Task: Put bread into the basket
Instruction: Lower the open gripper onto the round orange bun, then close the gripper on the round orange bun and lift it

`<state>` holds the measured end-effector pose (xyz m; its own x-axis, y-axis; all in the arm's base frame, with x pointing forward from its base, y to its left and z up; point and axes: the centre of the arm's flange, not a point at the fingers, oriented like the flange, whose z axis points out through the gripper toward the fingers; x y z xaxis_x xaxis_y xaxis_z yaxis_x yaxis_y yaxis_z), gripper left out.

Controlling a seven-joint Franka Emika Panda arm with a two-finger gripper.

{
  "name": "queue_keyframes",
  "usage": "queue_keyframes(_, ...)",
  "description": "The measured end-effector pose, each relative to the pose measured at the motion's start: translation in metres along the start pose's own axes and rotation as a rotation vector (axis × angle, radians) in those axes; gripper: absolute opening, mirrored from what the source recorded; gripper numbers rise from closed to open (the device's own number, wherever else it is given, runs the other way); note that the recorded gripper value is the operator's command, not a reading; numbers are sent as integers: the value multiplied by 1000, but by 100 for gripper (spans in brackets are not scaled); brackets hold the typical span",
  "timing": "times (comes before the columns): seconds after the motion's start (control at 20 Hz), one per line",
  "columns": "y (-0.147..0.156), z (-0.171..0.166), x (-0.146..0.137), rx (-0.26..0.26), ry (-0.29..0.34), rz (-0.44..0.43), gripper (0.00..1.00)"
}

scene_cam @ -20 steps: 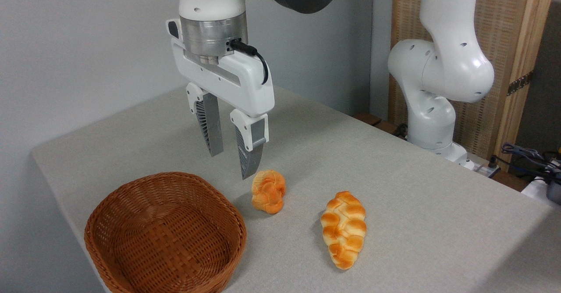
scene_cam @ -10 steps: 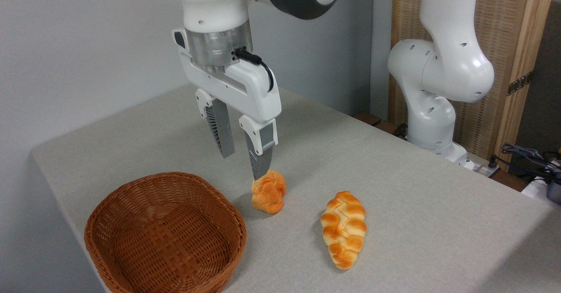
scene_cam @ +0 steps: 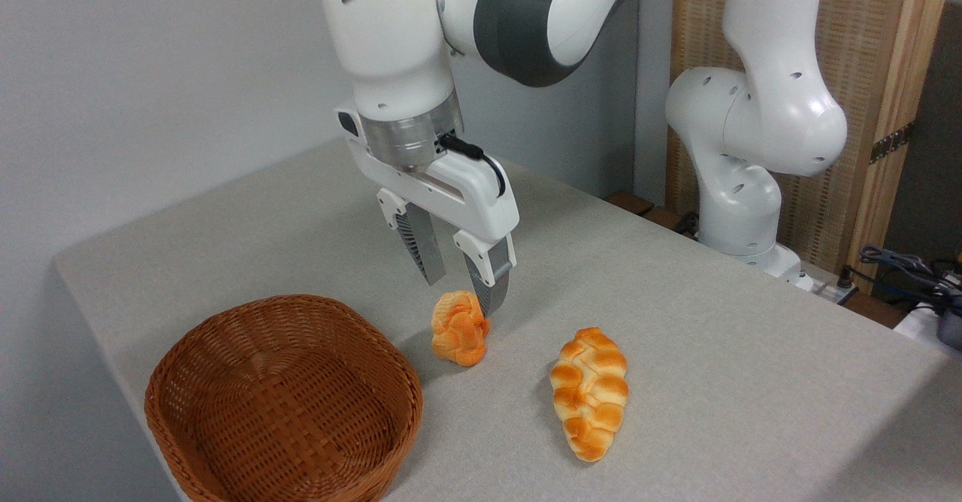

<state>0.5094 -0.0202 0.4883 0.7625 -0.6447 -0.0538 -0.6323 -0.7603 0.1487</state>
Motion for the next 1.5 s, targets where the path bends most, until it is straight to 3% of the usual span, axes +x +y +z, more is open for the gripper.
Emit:
queue_keyframes(0.55,10,48,19,-38,-60,35,97)
queue_keyframes(0.7,9,50,22,-31,-52,36,77)
queue_keyframes(0.8,8,51,23,-26,-47,36,51)
queue_keyframes(0.9,7,52,24,-27,-47,36,37)
queue_keyframes(1.0,7,53,25,-29,-47,36,31)
queue_keyframes(1.5,8,53,25,-29,-47,37,31)
